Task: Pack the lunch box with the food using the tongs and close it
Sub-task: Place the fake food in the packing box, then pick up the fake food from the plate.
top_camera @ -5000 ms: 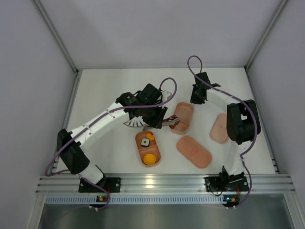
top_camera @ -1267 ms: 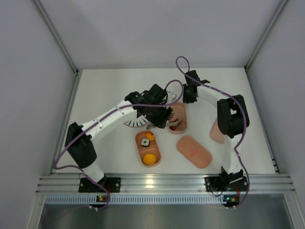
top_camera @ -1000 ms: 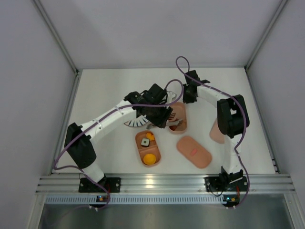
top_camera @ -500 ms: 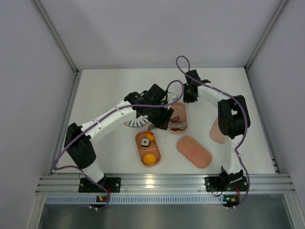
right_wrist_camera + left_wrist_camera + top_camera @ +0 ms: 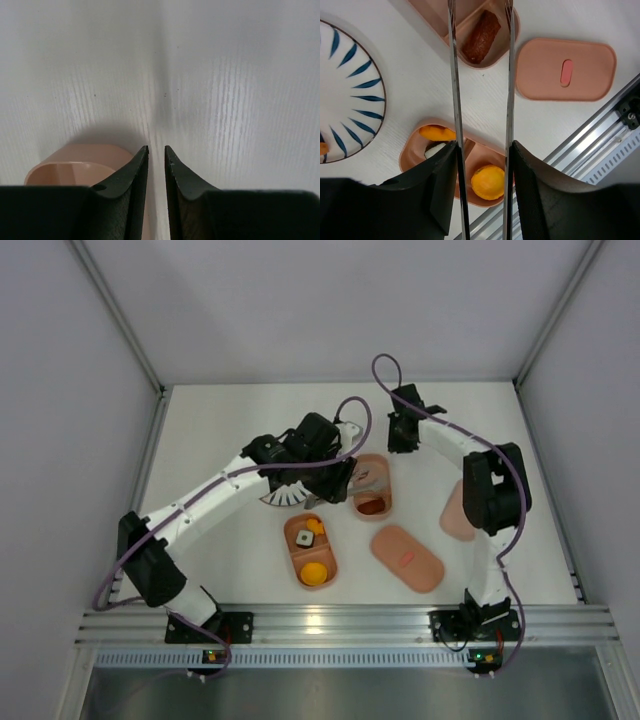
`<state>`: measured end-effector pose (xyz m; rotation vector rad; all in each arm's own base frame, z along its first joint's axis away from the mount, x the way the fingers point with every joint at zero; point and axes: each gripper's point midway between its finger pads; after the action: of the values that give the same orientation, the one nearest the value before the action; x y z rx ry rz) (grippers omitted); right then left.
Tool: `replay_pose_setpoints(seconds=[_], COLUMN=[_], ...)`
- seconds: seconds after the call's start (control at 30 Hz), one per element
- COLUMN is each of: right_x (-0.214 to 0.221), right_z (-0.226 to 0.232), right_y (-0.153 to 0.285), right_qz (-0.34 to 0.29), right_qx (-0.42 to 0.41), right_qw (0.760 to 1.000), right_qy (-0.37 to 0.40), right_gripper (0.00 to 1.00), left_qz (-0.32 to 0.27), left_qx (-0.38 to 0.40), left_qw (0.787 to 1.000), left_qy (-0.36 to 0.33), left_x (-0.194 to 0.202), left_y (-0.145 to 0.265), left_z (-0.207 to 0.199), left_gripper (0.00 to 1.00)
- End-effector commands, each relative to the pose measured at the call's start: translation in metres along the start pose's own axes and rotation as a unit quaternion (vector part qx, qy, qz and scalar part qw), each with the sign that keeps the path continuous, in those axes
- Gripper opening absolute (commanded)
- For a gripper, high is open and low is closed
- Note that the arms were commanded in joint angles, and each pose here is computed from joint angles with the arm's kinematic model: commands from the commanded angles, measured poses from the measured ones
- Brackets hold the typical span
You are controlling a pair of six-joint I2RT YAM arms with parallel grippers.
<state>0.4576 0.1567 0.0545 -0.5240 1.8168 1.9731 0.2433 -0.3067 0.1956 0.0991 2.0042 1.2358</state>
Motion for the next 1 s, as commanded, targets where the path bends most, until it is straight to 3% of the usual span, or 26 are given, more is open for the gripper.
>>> replay_pose_setpoints(seconds=[0.0,0.17,0.37,0.53,0.7,0.97], right_x=[-0.029,-0.029,-0.004,0.016,0.03,0.035], right_z=[-0.006,-0.008,-0.002,-0.001,-0.002,0.006], right_y=[0.052,0.089,0.125,0.144,0.155,0.162], right_qz=[-0.054,-0.082,-0.097,-0.106,-0.107,-0.11], right_qx=[0.015,-0.003,-0.054,-0.073,-0.089,-0.107], right_qw=[0.998,0.997,0.994,0.992,0.99,0.988], right_qy=[0.003,-0.014,-0.017,-0.008,-0.002,0.0], right_gripper=[0.19,0.2,0.2,0.2,0.21,0.22], left_qz=[-0.103,-0.154,-0.172,-0.157,-0.134,-0.116], left_qx=[-0.022,-0.155,-0.26,-0.305,-0.315,-0.302], left_qw=[0.994,0.97,0.916,0.888,0.879,0.882], left_qy=[0.02,0.109,0.254,0.307,0.332,0.341], left_x=[-0.041,-0.053,-0.006,0.04,0.071,0.085], left_y=[0.041,0.075,0.102,0.099,0.075,0.053], left_z=[-0.001,0.055,0.143,0.174,0.181,0.18], left_gripper=[0.51,0.52,0.5,0.54,0.59,0.57])
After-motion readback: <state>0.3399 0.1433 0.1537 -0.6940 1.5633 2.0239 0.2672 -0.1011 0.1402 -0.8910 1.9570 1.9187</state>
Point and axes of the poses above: each gripper's point midway between its finger pads, its own y axis back along the fingers, its own z axis along the line the jaws close on, x = y × z, and after that the axes turned 2 degrees about y, right-handed
